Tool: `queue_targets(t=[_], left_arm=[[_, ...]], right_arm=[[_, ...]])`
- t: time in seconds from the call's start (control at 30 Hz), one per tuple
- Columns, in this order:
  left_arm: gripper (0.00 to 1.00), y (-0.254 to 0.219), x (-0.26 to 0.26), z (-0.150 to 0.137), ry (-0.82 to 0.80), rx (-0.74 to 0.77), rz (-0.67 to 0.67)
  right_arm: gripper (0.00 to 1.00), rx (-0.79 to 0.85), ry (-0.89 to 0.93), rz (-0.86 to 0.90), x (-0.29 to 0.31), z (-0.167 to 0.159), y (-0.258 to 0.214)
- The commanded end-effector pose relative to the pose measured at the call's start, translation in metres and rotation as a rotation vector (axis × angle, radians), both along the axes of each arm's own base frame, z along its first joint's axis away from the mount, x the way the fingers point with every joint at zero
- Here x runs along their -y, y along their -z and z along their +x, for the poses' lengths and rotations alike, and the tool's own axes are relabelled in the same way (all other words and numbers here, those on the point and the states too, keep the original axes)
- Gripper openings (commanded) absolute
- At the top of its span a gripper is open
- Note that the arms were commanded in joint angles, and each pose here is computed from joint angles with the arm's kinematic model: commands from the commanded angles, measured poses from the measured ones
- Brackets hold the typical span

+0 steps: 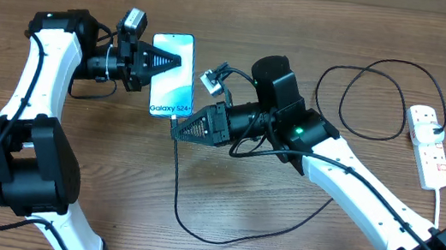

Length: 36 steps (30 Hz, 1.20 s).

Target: Plug charger to phone and switch on socket

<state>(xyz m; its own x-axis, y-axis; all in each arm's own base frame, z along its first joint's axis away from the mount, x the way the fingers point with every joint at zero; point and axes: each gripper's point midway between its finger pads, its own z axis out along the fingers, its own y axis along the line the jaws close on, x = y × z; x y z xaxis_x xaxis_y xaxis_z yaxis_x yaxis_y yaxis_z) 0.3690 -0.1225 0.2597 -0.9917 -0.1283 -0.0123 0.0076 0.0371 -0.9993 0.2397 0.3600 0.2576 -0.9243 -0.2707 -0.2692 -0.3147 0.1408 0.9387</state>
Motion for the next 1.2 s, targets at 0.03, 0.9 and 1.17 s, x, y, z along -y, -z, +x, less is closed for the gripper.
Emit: queue_targets(t=[0.03,0.9,1.17], left_arm=[[0.04,-0.020,0.000,-0.002,-0.009,0.027,-0.042],[0.05,-0.019,-0.001,0.006,-0.011,-0.079,-0.056],[0.05,-0.019,-0.002,0.010,-0.010,-0.053,-0.052]], right_arm=[[0.04,-0.024,0.033,-0.013,-0.001,0.005,0.000],[0.04,-0.056,0.076,-0.051,-0.002,0.009,0.007],[0.04,-0.054,0.079,-0.051,-0.002,0.010,0.007]])
